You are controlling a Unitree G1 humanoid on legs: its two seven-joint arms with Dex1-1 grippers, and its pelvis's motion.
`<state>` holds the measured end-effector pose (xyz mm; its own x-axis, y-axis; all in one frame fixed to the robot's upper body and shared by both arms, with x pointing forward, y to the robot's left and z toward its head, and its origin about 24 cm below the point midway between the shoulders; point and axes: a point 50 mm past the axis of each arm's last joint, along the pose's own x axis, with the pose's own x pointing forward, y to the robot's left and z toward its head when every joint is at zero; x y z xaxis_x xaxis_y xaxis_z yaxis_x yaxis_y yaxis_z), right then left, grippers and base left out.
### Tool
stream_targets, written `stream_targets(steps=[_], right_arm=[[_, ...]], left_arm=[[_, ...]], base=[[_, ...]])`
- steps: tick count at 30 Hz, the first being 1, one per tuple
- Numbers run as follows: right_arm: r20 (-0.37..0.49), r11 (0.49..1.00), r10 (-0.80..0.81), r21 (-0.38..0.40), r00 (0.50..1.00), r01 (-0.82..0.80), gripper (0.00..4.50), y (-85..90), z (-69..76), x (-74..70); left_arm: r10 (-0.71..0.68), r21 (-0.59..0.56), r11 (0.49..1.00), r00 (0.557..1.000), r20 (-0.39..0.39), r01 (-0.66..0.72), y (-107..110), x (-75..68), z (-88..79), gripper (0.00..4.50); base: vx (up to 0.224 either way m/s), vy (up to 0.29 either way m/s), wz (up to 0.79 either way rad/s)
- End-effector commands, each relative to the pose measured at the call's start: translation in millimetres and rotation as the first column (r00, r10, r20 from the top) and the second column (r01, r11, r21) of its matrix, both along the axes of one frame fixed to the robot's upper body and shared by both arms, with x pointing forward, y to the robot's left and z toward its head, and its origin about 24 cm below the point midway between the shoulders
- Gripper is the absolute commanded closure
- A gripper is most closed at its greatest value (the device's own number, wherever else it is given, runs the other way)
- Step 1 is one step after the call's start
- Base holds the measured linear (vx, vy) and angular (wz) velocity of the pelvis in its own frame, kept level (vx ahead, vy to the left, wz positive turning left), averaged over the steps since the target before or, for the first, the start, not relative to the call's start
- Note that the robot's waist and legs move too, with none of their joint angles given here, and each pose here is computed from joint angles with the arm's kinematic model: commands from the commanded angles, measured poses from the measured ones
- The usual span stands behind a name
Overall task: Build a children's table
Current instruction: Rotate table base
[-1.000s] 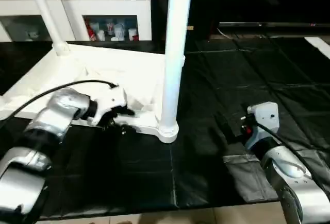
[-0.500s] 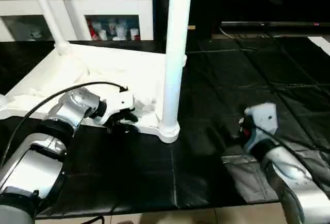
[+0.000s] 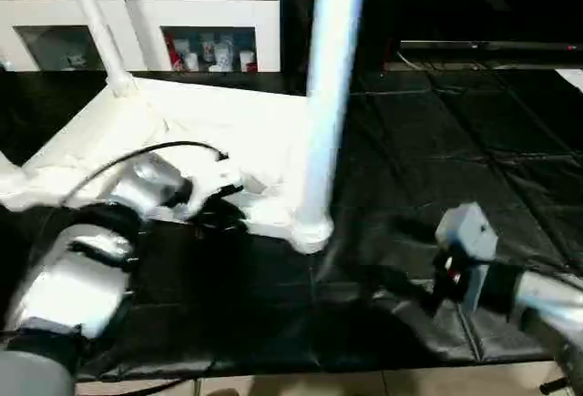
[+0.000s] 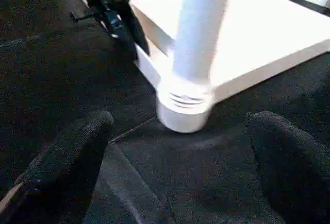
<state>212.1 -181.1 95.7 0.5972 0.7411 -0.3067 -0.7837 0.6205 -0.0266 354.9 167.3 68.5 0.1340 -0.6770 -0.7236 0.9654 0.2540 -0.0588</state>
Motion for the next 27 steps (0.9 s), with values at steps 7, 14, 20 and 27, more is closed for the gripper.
stream_targets(steps=[7,14,20,27], right_arm=[[-0.005,1.0,-0.026,-0.011,1.0,0.026,0.0,-2.7,-1.1,4.5],[-0.011,1.0,-0.02,-0.005,1.0,0.02,0.0,0.2,-2.8,5.5],[-0.016,1.0,-0.017,-0.005,1.0,0.017,0.0,3.0,-5.2,5.2],[-0.019,0.999,-0.028,-0.017,0.999,0.028,0.0,2.2,-6.7,2.9]], left_arm=[[0.142,-0.086,0.985,0.987,-0.071,-0.148,-11,-7.9,-13.5,4.35],[0.007,-0.115,0.993,0.998,0.059,-0.001,-28,-27.8,-8.0,4.48],[-0.108,-0.163,0.976,0.969,0.222,0.146,-38,-37.5,-1.5,4.48],[-0.061,-0.219,0.97,0.976,0.207,0.107,-44,-35.1,4.5,3.94]], base=[[0.0,0.0,0.0],[0.0,0.0,0.0],[0.0,0.0,0.0],[0.0,0.0,0.0]])
